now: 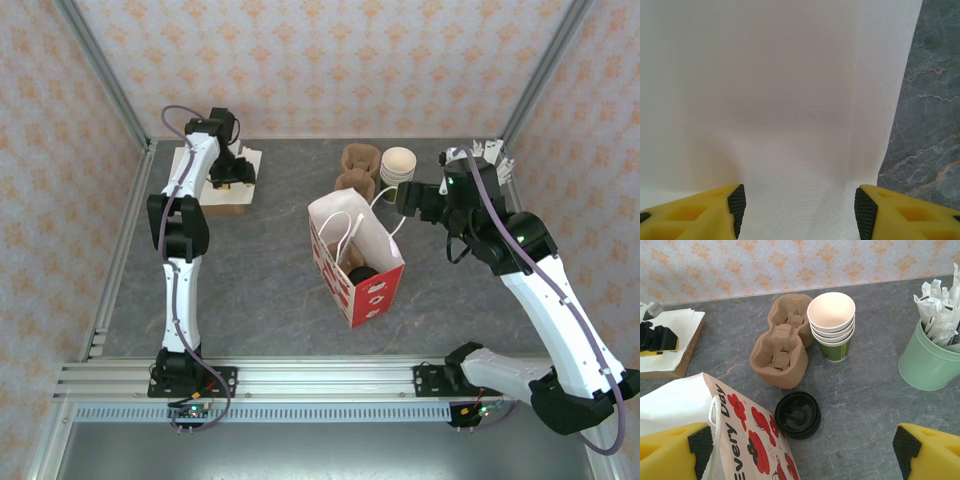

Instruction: Pack the takeout coffee

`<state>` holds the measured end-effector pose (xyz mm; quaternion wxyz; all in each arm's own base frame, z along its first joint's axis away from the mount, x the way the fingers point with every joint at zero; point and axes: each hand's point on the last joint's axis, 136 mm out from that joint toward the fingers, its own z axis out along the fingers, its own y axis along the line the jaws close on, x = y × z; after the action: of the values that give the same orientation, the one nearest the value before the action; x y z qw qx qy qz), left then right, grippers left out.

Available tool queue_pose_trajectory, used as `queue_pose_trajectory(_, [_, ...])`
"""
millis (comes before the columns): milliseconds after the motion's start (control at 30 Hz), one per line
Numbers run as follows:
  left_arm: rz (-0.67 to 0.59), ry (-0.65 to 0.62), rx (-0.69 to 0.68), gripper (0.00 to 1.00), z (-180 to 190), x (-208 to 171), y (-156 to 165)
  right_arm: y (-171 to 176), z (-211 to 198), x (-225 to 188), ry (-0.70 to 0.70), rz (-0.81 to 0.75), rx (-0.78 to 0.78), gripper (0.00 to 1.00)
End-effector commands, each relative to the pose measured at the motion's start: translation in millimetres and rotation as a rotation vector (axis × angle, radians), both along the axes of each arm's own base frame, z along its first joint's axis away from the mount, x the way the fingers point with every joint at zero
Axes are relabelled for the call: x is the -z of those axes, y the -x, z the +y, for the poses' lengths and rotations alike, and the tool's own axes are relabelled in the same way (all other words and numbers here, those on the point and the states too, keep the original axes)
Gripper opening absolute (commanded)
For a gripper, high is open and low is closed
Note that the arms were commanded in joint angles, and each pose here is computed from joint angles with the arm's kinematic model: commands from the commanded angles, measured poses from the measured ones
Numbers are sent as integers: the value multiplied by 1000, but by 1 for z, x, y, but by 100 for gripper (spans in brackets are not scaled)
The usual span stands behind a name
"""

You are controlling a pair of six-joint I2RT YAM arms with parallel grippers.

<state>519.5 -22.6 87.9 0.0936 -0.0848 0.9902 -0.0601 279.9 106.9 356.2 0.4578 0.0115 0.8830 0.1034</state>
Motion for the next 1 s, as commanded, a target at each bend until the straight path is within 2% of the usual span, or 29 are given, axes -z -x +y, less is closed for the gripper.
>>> queue_pose_trajectory(0, [-21,-42,-1,65,-1,-5,-6,-1,-2,4,0,8,11,94])
queue_pose_trajectory(167, [-9,-122,15,65,3,1,-6,-1,-2,4,4,8,12,94])
queue_pose_trajectory(267, [-1,-150,18,61,6,4,-5,-1,-2,4,3,7,13,94])
queue_pose_trajectory(400, [0,-152,13,53,6,5,-5,-1,-2,3,1,7,13,94])
queue_pose_trajectory(633, [0,-142,13,51,4,6,-6,0,-2,3,0,7,11,94])
queue_pose_trajectory(833, [-18,-150,10,38,6,-3,-7,-1,-2,3,4,6,11,94])
queue_pose_trajectory(967, [-48,-151,13,35,6,-15,-9,-2,-2,3,1,5,10,94])
